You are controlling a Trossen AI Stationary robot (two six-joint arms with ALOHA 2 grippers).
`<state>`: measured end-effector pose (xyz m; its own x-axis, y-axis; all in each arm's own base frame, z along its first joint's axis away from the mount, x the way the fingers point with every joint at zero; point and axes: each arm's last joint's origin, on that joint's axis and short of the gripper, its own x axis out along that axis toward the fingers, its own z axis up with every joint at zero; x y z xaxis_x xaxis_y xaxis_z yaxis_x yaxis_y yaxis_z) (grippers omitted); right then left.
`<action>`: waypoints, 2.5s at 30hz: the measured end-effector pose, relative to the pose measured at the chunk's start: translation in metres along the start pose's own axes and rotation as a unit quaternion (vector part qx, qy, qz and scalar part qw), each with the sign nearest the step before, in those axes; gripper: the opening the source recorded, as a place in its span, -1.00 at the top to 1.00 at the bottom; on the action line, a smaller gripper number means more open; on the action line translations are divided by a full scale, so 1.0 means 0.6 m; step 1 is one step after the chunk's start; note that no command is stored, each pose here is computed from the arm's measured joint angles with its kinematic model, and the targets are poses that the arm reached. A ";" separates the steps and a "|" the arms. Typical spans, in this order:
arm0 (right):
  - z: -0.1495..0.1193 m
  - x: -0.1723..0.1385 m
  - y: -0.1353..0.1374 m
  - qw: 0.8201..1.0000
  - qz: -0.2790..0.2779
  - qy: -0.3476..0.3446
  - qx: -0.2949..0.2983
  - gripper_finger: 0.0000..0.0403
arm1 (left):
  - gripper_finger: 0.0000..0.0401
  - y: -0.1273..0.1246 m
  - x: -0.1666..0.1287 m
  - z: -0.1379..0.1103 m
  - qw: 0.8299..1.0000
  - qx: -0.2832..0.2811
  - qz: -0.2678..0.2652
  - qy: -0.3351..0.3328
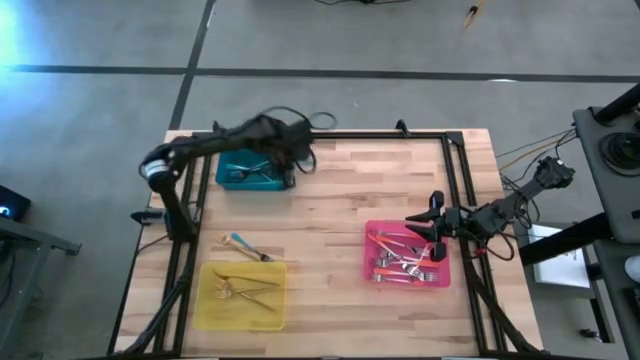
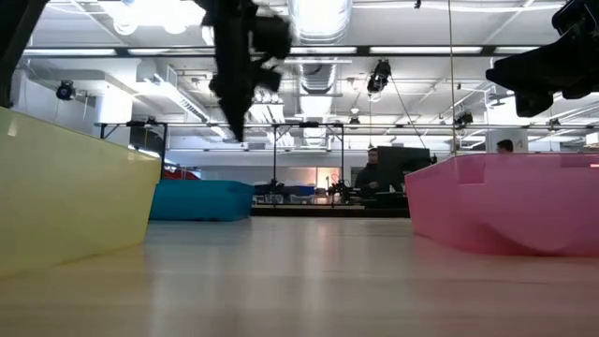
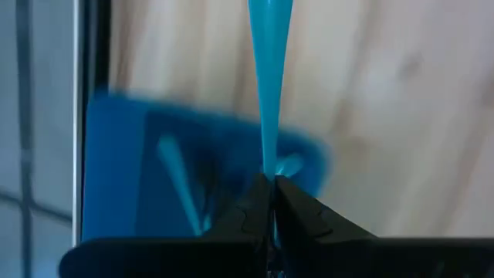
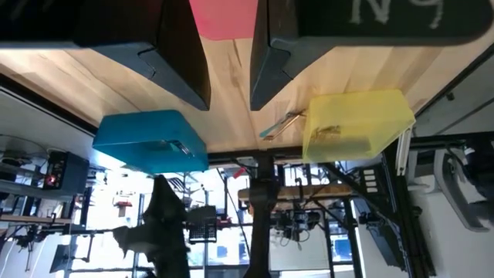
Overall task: Sort silverware by color (type)
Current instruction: Put the blue fork into the blue bin
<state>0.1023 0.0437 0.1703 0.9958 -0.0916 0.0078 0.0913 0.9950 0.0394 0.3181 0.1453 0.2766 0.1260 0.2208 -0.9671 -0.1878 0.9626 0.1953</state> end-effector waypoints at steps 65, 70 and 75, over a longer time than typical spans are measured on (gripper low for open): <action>0.000 0.000 0.000 1.000 0.000 0.000 0.000 0.57 | 0.52 -0.242 0.059 -0.180 0.975 0.011 -0.220 -0.014; 0.000 0.000 0.000 1.000 0.000 0.000 0.000 0.57 | 0.52 -0.253 0.070 -0.200 0.986 -0.020 -0.164 -0.028; 0.000 0.000 0.000 1.000 0.000 0.000 0.000 0.57 | 0.52 -0.252 0.091 -0.224 0.985 -0.073 -0.155 -0.007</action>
<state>0.1024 0.0437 0.1701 0.9958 -0.0918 0.0069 0.0915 0.9951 0.0386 0.2223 -0.0093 0.1725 0.2125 -0.0762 -0.9742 -0.2766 0.9515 -0.1348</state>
